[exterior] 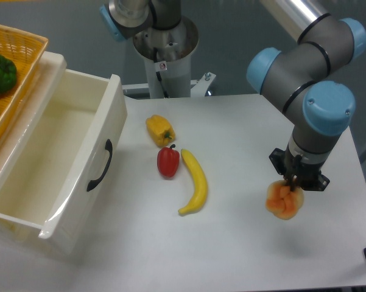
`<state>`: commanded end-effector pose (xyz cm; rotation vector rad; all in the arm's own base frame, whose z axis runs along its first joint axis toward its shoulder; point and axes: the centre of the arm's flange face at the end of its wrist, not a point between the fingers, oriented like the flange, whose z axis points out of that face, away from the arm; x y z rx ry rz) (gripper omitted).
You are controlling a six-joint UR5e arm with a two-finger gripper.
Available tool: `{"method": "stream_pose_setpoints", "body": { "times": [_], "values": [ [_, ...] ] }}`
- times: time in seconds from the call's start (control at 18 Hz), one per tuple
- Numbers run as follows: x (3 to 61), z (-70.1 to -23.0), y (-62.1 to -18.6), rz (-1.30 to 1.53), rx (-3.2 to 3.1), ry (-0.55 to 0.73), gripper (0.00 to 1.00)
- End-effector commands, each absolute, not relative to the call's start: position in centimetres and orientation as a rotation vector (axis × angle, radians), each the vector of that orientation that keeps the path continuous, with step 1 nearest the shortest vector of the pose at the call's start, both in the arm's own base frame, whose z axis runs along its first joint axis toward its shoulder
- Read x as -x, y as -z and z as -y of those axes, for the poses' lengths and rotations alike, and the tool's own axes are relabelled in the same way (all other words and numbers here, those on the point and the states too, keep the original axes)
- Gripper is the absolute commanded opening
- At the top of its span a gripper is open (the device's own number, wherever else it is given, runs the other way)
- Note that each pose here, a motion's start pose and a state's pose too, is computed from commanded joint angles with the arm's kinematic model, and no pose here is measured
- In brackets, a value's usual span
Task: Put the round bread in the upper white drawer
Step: 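Carry the held round bread bun across the table toward the open drawer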
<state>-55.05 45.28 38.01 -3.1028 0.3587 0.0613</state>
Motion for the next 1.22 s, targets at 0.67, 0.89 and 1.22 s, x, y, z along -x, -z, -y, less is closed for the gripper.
{"method": "stream_pose_setpoints", "body": {
  "times": [0.67,0.89,1.22],
  "values": [
    [46.9,-48.7,-44.1,-0.132,3.022,0.023,0.04],
    [42.0,-50.0,-45.3,-0.104,2.964,0.102,0.03],
    [37.2,-51.3,-48.8,-0.016,2.840,0.174,0.03]
  ]
}}
